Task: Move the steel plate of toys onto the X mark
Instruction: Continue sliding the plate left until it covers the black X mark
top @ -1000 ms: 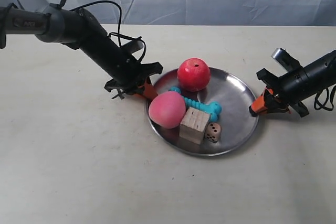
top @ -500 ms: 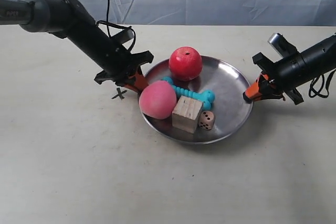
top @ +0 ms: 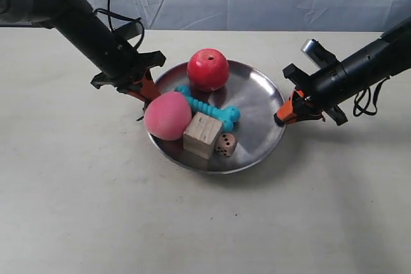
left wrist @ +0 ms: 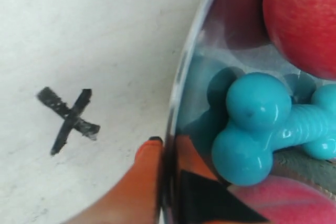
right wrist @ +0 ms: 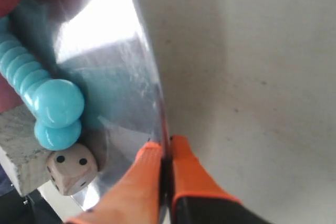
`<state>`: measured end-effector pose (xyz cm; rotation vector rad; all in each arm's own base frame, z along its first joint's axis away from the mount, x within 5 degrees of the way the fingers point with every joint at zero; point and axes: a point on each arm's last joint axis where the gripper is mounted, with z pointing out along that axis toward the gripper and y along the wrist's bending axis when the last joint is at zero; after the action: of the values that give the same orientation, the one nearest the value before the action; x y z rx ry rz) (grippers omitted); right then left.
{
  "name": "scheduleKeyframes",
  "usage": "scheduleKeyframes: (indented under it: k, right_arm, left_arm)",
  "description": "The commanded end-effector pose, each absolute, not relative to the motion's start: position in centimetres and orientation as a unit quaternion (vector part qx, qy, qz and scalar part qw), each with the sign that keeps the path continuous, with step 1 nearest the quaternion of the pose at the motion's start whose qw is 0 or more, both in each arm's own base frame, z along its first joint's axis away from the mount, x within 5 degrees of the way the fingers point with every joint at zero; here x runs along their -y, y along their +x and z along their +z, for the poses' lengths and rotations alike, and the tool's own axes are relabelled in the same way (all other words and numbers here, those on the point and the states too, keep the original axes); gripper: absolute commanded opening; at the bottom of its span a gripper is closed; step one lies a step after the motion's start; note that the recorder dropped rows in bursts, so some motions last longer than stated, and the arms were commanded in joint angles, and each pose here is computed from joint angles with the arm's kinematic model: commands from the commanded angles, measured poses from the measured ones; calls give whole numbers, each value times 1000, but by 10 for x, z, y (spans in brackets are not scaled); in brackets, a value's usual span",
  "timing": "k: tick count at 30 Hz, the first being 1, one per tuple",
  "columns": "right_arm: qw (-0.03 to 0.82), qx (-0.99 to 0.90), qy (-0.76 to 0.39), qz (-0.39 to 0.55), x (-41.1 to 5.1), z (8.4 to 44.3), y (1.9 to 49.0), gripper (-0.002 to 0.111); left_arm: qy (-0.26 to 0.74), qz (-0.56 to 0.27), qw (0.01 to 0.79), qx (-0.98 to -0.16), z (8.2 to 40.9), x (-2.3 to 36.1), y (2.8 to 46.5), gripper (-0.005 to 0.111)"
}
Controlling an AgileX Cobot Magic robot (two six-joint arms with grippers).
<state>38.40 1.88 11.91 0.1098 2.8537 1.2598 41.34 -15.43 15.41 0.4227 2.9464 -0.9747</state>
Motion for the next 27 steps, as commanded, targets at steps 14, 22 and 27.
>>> scheduleKeyframes:
  k: [14,22,27]
  right_arm:
    - [10,-878,6,478,-108,177,425,-1]
    - [-9,-879,-12,477,-143,167,435,-1]
    - [-32,-880,-19,473,-162,152,435,-1]
  left_arm:
    - [74,-329,-4,-941,178,104,419,0]
    - [28,-272,-9,-962,172,59,424,0]
    - [5,-267,-15,-963,166,38,421,0]
